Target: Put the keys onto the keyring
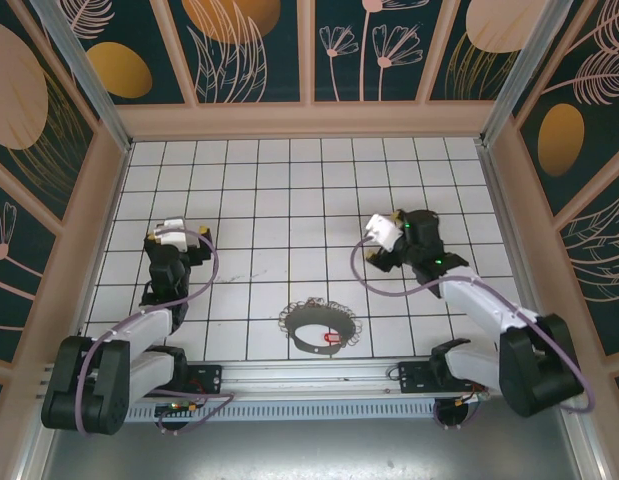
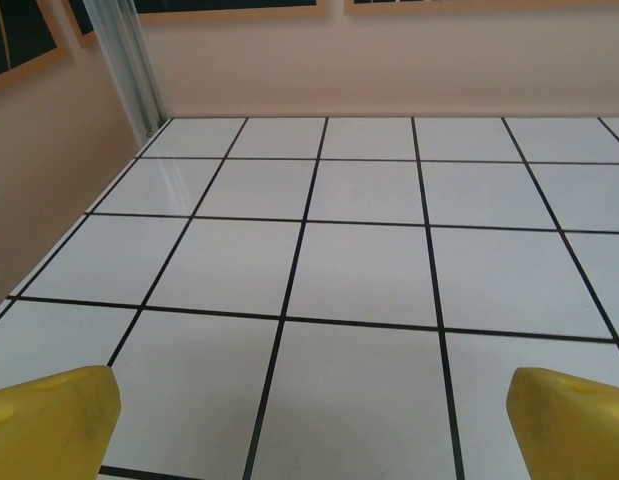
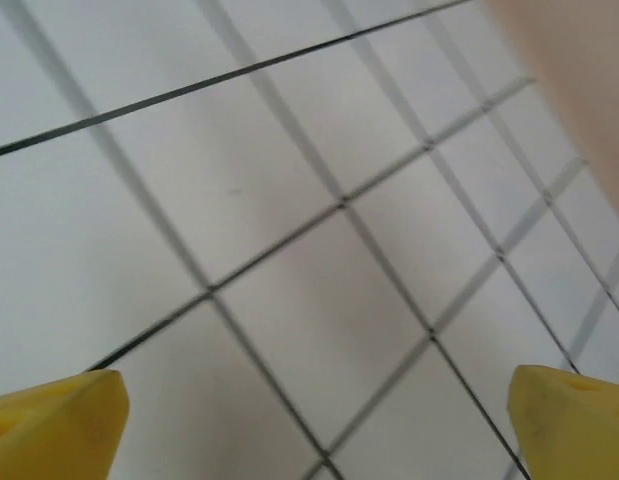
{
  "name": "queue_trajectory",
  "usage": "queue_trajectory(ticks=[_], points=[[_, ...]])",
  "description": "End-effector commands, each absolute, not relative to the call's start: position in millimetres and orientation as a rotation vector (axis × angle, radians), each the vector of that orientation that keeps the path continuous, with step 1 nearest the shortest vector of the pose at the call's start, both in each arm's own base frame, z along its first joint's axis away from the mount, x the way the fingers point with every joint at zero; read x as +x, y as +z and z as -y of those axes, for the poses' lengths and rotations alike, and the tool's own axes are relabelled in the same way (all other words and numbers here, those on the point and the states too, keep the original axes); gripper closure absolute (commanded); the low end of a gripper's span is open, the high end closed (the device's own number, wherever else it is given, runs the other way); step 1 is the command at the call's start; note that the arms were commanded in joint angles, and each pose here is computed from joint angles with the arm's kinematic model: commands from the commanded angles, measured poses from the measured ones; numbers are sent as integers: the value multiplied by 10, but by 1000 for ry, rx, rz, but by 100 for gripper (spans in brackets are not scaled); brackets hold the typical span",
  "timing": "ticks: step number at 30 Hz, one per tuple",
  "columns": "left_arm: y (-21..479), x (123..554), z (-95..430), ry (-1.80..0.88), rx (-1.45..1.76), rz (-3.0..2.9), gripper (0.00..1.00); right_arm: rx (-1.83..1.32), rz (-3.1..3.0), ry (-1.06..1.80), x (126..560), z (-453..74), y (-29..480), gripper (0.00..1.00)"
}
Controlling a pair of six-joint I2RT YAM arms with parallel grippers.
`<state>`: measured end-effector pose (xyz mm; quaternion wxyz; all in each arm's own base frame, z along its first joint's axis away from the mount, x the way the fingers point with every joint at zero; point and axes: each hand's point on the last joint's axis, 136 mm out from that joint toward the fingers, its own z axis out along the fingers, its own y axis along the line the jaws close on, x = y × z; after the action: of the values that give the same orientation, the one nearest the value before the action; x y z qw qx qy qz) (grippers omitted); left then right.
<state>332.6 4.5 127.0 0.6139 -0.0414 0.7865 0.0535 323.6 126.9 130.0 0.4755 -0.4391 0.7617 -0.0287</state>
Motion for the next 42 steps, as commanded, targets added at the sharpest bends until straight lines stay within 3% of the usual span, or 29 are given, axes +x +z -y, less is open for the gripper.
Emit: queue_trajectory(ticks=[1,5,9,21,42], points=[[1497,3362,-1,95,-70,-1688,1,-619,-1775,176,3322,-1123,1687,1],[1574,3381,17,71,-78,-1627,1,-162,-1689,193,3310,-508,1674,1],[1666,3444,37,68,-66,-1561,1,61,-1636,134,3228,-29,1522,1],[1371,3738,-184,89,-167,-1640,1,126,-1699,41,3715,111,1224,1],[1368,3739,-210,83,-174,-1647,1,131,-1714,49,3775,124,1209,1]])
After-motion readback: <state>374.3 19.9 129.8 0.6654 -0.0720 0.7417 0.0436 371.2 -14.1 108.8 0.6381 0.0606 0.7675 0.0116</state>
